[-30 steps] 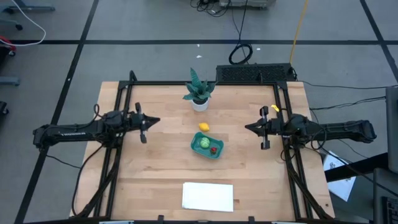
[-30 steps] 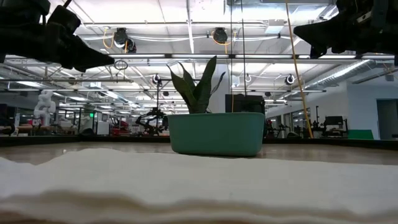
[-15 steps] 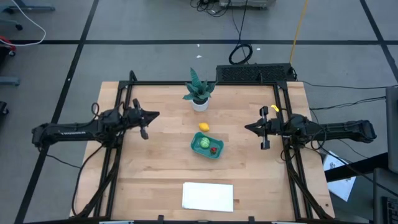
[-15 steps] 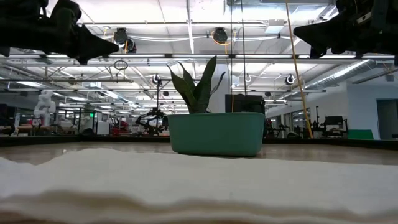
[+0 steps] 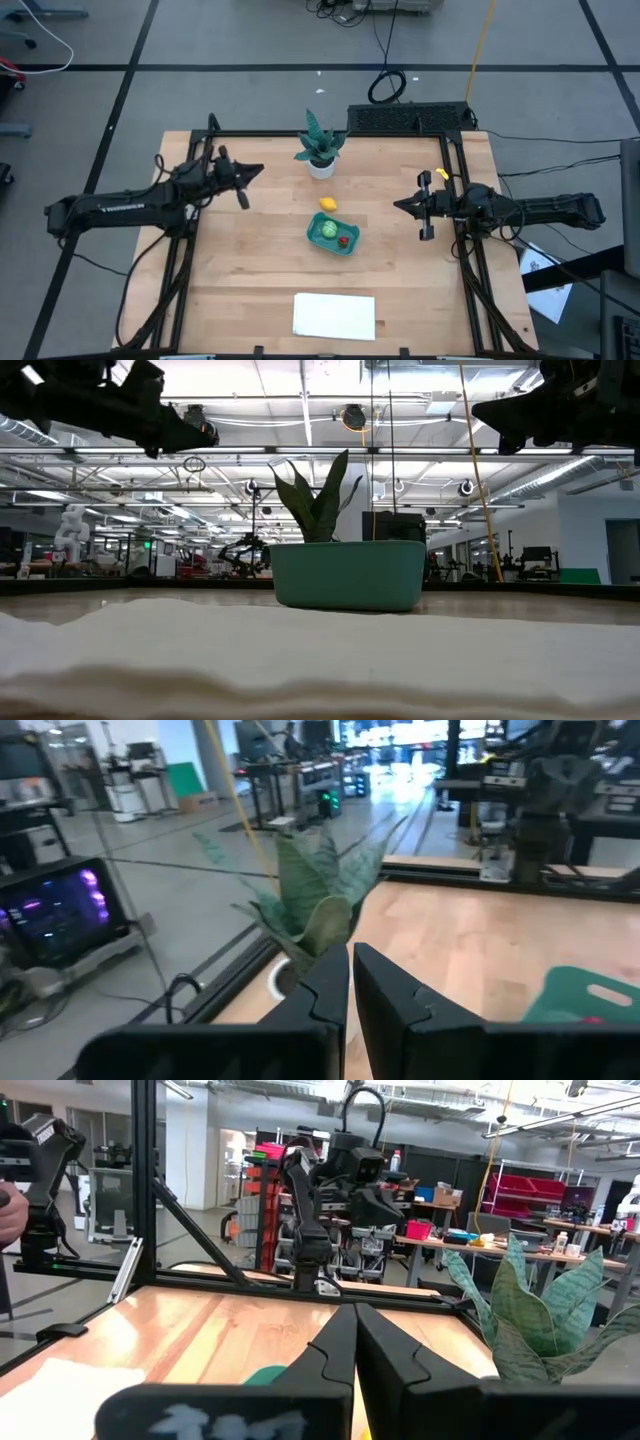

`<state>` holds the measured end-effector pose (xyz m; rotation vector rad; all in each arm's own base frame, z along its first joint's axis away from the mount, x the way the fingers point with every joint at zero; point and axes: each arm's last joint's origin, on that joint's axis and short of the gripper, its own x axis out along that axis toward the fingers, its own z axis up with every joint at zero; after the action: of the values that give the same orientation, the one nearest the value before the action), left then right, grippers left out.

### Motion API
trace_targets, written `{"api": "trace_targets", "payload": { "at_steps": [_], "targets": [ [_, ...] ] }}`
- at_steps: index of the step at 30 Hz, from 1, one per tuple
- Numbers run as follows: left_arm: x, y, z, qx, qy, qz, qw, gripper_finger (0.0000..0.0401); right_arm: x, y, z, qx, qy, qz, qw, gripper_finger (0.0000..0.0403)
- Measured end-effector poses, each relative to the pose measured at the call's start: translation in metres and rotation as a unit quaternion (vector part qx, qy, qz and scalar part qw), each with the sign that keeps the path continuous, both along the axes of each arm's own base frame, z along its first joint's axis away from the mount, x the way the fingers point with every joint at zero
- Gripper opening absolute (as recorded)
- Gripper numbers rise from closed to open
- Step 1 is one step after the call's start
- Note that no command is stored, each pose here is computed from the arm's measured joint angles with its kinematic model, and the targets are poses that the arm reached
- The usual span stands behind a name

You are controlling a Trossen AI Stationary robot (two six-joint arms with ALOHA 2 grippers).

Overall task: Pick and placing Produce into tupperware
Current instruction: Put the yellow lemon into the green bin

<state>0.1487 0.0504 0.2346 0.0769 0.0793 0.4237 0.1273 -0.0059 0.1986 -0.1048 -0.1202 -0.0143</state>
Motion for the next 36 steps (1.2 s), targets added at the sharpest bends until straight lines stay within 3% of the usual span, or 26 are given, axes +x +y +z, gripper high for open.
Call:
{"api": "trace_targets", "payload": {
  "at_steps": [7,14,21,36],
  "targets": [
    [0.018,0.014,0.008,-0.007,0.027,-0.025,0.999,0.0026,0.000,0.000,-0.001,0.000,0.005,0.000,1.000,0.0000],
    [0.035,0.026,0.006,-0.008,0.011,-0.079,0.997,0.0026,0.000,0.000,-0.001,0.000,0.006,0.000,1.000,0.0000],
    [0.049,0.040,-0.008,-0.031,0.008,-0.079,0.996,0.0026,0.000,0.000,-0.001,0.000,0.006,0.000,1.000,0.0000],
    [0.058,0.061,-0.003,-0.044,-0.009,-0.128,0.991,0.0026,0.000,0.000,-0.002,-0.002,0.008,0.000,1.000,0.0000]
  ]
}}
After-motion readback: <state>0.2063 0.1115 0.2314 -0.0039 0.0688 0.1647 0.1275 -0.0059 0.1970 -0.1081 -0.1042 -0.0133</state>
